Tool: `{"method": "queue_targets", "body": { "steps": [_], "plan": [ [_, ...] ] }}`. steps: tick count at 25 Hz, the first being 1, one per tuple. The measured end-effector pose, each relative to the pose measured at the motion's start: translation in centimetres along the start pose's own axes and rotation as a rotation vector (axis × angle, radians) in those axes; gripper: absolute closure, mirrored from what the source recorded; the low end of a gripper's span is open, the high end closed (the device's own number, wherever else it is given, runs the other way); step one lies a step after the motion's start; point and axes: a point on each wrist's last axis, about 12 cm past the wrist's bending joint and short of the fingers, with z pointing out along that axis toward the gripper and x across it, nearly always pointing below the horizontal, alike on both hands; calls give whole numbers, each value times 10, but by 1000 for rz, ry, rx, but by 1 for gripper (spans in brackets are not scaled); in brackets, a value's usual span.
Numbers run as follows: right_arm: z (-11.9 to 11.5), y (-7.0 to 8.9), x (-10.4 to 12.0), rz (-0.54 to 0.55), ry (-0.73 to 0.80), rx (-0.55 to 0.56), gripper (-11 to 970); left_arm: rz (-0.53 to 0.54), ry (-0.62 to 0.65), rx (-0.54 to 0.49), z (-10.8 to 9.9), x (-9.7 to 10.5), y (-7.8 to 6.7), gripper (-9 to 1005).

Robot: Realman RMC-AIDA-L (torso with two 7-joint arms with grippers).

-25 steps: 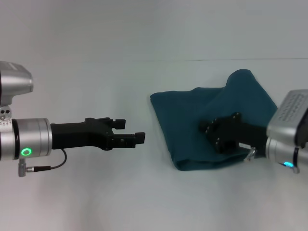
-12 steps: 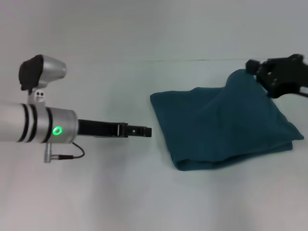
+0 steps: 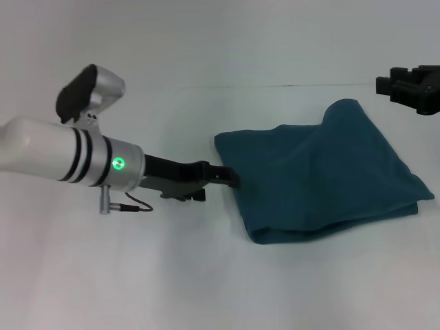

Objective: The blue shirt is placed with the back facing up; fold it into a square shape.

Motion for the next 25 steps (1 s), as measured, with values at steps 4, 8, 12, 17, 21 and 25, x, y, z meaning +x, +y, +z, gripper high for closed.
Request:
{"method": "queue_targets", "body": {
  "steps": [4,8,12,17,21,25],
  "plan": [
    [-1,-3,2,-6,11,20,648,-44,28,-31,6,-1,-5,142],
    [-4,-5,6,-9,5,31,522,-69,35,-40,11,-1,-11,151],
    [-5,-5,7,-9,5,30,330,-67,41,-47,20,3,-15,159],
    [-5,-6,7,-9,3,36,148,-54,50,-22,30,7,-25,170],
    [-4,-6,7,-13,3,32,110,-47,61,-7,36,9,-33,179],
    [-2,-4,8,-14,2,23,110,-47,71,-6,42,11,-38,188]
  ]
}}
